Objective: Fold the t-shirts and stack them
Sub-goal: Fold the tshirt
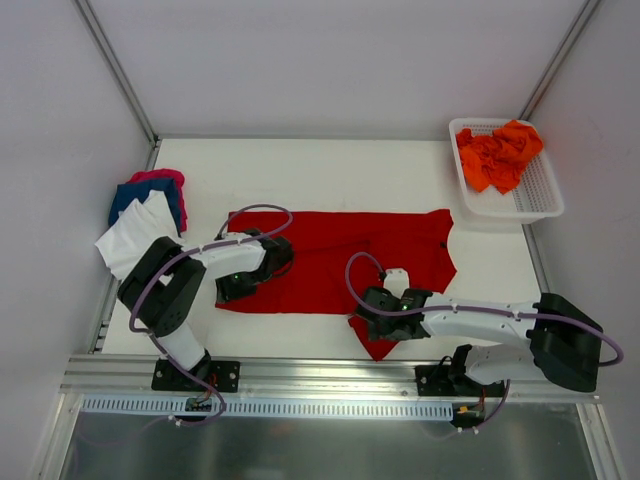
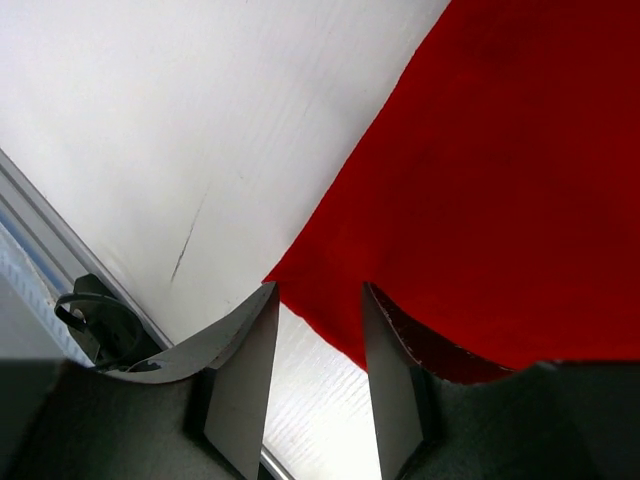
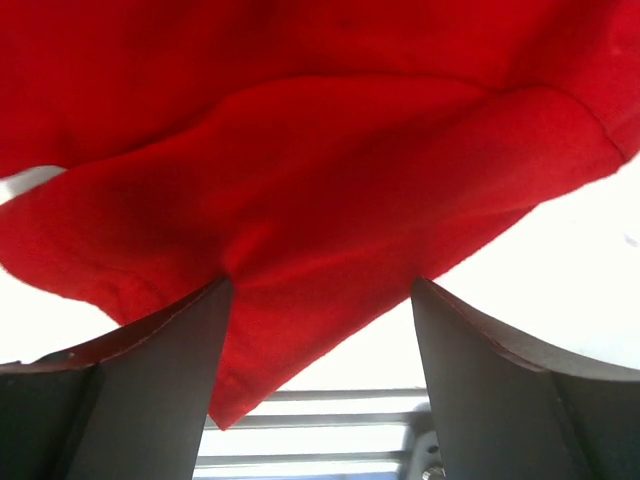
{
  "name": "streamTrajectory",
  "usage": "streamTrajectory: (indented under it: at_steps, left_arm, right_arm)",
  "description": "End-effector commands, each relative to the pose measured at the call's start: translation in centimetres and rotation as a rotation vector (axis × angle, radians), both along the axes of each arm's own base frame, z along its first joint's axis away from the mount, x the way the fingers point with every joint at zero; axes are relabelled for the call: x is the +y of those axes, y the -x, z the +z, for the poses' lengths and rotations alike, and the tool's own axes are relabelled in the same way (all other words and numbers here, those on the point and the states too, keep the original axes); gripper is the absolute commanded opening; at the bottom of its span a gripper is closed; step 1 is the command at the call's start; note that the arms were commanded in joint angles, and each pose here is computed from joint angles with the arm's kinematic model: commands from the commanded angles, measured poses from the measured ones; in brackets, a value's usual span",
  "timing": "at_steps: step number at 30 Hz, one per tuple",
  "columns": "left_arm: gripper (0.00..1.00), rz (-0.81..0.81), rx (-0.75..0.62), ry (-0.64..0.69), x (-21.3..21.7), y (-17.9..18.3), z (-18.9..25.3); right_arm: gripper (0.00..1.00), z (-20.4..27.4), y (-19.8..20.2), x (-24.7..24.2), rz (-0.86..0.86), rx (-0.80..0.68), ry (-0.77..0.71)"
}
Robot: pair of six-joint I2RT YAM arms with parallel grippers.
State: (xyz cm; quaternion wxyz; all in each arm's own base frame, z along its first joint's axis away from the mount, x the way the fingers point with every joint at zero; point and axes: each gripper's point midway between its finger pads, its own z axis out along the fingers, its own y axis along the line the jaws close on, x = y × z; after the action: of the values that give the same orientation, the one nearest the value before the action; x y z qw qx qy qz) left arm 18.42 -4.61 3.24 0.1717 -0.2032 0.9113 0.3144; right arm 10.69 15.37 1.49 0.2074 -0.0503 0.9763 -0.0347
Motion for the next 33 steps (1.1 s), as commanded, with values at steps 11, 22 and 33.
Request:
streamTrajectory:
  at_steps: [11,22,33]
  left_arm:
    - [0.0,0.012,0.074,-0.037,-0.4,0.9,-0.3]
    - [0.0,-0.011,0.083,-0.042,-1.2,0.9,-0.6]
    - [0.62,-0.014,0.058,-0.057,-1.1,0.7,0.9]
  right_arm:
    - [0.14,-2.1,1.4,-1.0,-0.011,0.054,0.022]
    - [0.02,2.7,0.9,-3.7,-0.035,-0.049,0.084]
    - [0.06,5.1,0.6,-5.1,-0.052,-0.108,0.067]
